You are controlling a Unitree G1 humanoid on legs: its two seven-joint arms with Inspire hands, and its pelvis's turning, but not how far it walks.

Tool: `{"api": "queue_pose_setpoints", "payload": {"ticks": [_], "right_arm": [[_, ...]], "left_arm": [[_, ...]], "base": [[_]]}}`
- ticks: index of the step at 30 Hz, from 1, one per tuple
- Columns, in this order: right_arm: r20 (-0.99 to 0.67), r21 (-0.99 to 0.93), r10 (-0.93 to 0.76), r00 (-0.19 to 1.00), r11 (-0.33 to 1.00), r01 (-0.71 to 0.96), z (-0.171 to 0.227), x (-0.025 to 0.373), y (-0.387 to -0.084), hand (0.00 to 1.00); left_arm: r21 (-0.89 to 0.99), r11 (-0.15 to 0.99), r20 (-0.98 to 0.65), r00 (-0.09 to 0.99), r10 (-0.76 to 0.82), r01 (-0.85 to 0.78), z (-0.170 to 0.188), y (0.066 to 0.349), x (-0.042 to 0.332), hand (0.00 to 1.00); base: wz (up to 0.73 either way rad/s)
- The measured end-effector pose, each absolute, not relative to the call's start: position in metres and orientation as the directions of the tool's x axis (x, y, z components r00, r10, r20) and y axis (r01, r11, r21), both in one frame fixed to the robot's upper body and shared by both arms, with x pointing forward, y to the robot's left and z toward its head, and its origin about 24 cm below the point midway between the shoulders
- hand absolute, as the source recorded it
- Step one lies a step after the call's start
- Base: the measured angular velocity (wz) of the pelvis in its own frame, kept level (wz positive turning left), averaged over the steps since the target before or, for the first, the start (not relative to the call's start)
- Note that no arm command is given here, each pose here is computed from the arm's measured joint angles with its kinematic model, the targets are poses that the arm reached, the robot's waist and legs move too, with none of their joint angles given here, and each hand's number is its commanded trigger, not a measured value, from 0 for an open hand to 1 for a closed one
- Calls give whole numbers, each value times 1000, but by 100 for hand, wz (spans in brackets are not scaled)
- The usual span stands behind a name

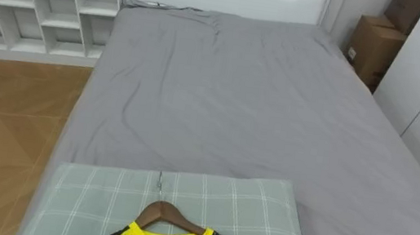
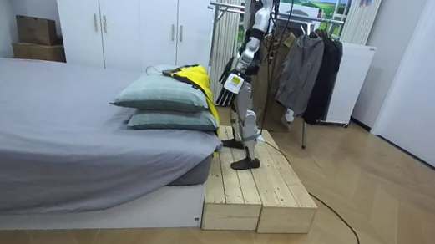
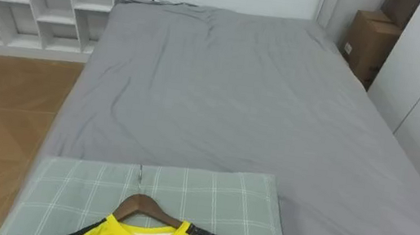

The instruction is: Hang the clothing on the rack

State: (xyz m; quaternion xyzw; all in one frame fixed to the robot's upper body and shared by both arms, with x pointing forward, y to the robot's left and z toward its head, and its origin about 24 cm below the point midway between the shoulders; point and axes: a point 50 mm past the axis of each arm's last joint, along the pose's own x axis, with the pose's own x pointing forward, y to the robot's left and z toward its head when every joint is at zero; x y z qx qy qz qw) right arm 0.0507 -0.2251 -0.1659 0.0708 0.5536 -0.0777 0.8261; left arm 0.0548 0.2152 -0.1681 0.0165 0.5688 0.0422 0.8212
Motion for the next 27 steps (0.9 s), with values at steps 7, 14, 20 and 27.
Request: {"api": "queue_pose_setpoints", "payload": {"ticks": [7, 14, 20, 27], "right_arm": [[-926, 33, -50, 375, 977, 210, -166, 51, -225, 0], [-926, 48, -42, 375, 973, 228, -166, 49, -225, 0], [-929, 67, -35, 368, 963, 261, -167, 46, -224, 0], [-933, 63, -35, 358, 964, 260, -168, 45, -223, 0]], "left_arm": [[74, 995, -935, 344, 91, -60, -169, 215, 53, 0], [75, 995, -935, 342, 92, -62, -169, 216, 52, 0], [87, 986, -936, 327, 129, -140, -168, 224, 45, 0], [103, 980, -936, 318, 153, -168, -168, 227, 41, 0]], "base": [[0], [0], [0], [0]]}}
